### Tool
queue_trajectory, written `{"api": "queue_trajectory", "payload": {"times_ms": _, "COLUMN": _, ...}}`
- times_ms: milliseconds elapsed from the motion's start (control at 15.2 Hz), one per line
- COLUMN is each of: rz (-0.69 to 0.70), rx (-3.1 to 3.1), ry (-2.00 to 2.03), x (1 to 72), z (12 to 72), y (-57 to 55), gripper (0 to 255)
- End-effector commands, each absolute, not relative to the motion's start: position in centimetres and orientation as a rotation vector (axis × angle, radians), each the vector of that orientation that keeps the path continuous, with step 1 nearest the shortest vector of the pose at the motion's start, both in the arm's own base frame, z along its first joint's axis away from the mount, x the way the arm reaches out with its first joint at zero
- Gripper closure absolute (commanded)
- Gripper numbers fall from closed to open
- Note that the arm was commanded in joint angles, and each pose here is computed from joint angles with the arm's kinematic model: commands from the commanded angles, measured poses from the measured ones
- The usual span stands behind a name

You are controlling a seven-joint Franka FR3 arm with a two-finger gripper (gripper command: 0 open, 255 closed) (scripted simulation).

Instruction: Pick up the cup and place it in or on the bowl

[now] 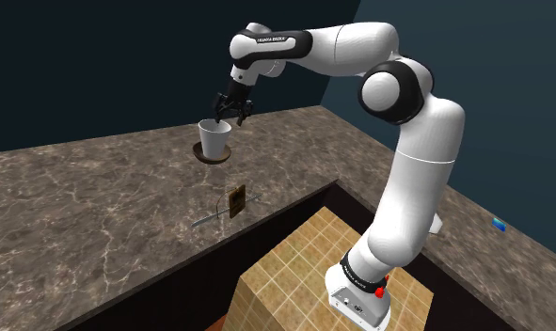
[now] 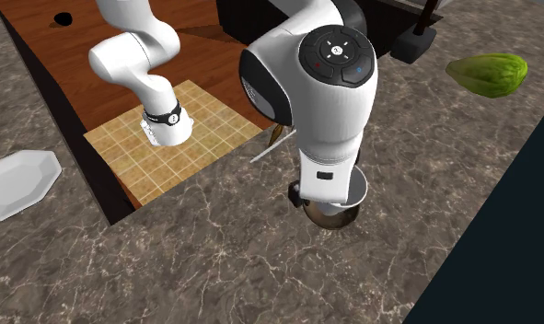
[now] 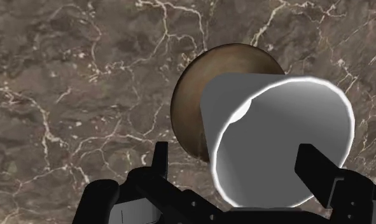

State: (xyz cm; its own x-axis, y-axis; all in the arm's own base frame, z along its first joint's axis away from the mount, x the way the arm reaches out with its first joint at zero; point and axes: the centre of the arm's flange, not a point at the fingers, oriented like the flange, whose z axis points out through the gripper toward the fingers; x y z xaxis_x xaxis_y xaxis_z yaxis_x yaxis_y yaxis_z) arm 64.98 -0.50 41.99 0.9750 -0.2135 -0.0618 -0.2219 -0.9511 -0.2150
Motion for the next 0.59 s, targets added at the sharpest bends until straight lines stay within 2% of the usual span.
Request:
{"api": "queue_trajectory", "payload": {"times_ms": 0, "rz": 0.056, "rx": -2.901, "ry": 0.324, "x": 64.9, "z": 44.3, "y": -1.1, "gripper": 0}}
{"api": "queue_trajectory", "payload": {"times_ms": 528, "rz": 0.056, "rx": -2.901, "ry": 0.324, "x": 64.9, "z": 45.3, "y": -1.4, "gripper": 0}}
